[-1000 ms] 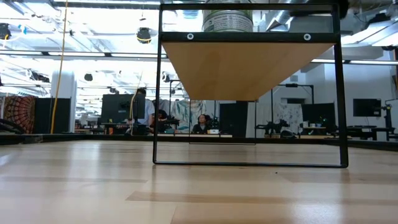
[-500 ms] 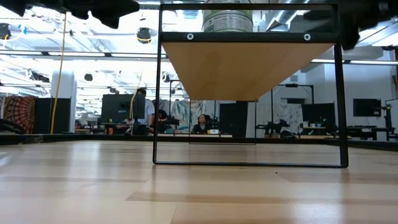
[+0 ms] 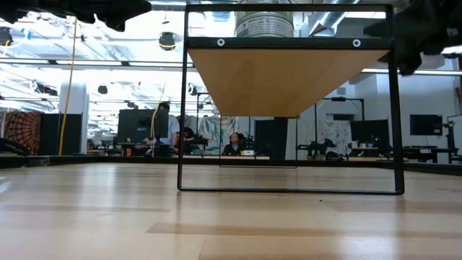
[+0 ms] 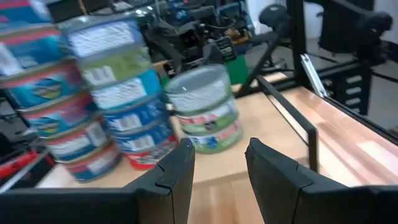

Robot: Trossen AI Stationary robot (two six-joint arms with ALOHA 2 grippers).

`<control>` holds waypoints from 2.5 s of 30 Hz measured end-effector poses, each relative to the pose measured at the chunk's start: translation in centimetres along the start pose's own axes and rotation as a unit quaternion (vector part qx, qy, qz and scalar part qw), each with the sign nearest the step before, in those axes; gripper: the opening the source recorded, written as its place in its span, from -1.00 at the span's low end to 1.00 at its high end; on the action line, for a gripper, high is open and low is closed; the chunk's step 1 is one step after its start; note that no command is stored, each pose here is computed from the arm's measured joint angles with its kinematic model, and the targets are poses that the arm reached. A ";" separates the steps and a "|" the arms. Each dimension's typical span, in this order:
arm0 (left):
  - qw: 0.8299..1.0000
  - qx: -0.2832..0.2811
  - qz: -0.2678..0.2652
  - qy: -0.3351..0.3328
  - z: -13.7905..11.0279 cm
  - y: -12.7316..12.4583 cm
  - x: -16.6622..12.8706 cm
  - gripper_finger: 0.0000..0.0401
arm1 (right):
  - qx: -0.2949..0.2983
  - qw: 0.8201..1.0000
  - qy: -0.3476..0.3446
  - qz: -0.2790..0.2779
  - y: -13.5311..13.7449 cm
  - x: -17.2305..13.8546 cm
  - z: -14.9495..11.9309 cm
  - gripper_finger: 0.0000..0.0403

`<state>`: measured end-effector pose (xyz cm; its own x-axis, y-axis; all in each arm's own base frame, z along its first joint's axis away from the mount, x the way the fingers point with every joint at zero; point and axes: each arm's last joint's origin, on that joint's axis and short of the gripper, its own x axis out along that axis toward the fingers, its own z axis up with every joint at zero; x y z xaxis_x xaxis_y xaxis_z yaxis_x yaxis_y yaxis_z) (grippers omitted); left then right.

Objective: Stack canned seafood by type on shelf
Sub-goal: Return to Home Position

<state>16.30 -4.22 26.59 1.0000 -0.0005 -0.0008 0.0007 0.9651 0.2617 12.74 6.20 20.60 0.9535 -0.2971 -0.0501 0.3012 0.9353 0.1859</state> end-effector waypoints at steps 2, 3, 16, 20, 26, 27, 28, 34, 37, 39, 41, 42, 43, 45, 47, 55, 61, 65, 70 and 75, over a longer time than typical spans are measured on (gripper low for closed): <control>1.000 -0.002 0.005 -0.006 0.2 0.4 -0.3 -0.32 | -0.013 1.000 -0.017 0.004 -0.4 -0.5 0.8 0.36; 1.000 -0.002 0.008 -0.003 0.1 0.6 -0.4 -0.32 | -0.023 0.999 -0.021 0.005 -0.7 -0.7 1.0 0.36; 0.999 -0.043 0.014 0.004 -4.2 0.0 -0.8 -0.32 | 0.011 0.999 -0.032 0.012 -3.7 -2.5 -0.5 0.36; 0.999 -0.042 0.030 -0.001 -4.6 0.2 -1.4 -0.32 | 0.019 0.999 -0.029 0.012 -4.1 -2.6 -1.7 0.36; 0.996 -0.048 0.074 -0.023 -4.4 1.0 -3.5 -0.32 | 0.010 0.998 -0.050 0.024 -4.2 -2.9 -1.4 0.36; 0.996 -0.054 0.070 -0.026 -4.4 1.1 -3.9 -0.32 | 0.006 0.998 -0.059 0.024 -4.3 -3.0 -1.2 0.36; 0.996 -0.060 0.067 -0.025 -4.4 1.1 -4.1 -0.32 | 0.002 0.997 -0.070 0.025 -4.3 -3.1 -0.9 0.36; 0.995 -0.072 0.069 0.024 -5.4 1.1 -4.9 -0.32 | -0.050 0.989 -0.138 0.009 -4.9 -3.7 0.8 0.36; 0.994 -0.074 0.074 0.016 -5.3 1.3 -5.3 -0.32 | -0.037 0.987 -0.154 -0.002 -5.1 -3.7 1.2 0.36; 0.995 -0.080 0.064 0.003 -5.1 1.3 -5.6 -0.32 | -0.031 0.987 -0.157 -0.007 -5.1 -3.7 1.3 0.36; 0.995 -0.086 0.048 0.002 -5.2 1.3 -5.8 -0.32 | -0.019 0.988 -0.152 -0.007 -5.2 -3.6 1.2 0.36; 0.995 -0.091 0.045 0.003 -5.2 1.3 -5.9 -0.32 | -0.018 0.989 -0.148 -0.007 -5.2 -3.6 1.1 0.36; 0.994 -0.096 0.042 0.005 -5.3 1.2 -5.9 -0.32 | -0.016 0.989 -0.145 -0.008 -5.2 -3.5 1.0 0.36; 0.994 -0.108 0.034 0.010 -5.4 1.2 -6.0 -0.32 | -0.015 0.991 -0.134 -0.009 -5.2 -3.4 0.6 0.36; 0.992 -0.121 0.025 0.010 -5.5 1.1 -5.9 -0.32 | -0.027 0.992 -0.123 -0.012 -5.2 -3.1 -0.4 0.36; 0.989 -0.140 0.033 -0.027 -7.5 0.5 -5.5 -0.32 | 0.010 0.994 -0.112 0.006 -5.2 -2.4 -1.0 0.36; 0.992 -0.110 0.047 -0.034 -7.6 0.5 -5.5 -0.32 | -0.068 0.987 -0.147 -0.024 -5.7 -2.1 -0.2 0.36; 0.994 -0.094 0.058 -0.019 -7.9 0.5 -5.5 -0.32 | -0.113 0.972 -0.193 0.072 -5.6 -2.0 0.5 0.36; 0.994 -0.084 0.065 -0.012 -8.0 0.5 -5.5 -0.32 | -0.092 0.978 -0.181 0.039 -6.8 -1.2 0.4 0.36; 0.993 -0.083 0.078 -0.007 -8.0 0.6 -5.5 -0.32 | -0.070 0.987 -0.147 0.019 -8.2 -0.6 -0.1 0.36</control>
<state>10.78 -1.56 18.99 0.9878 0.1501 0.0410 -0.1533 0.9837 0.0944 9.72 -1.33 19.04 0.9266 -0.2855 0.2447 0.2834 0.9580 0.0445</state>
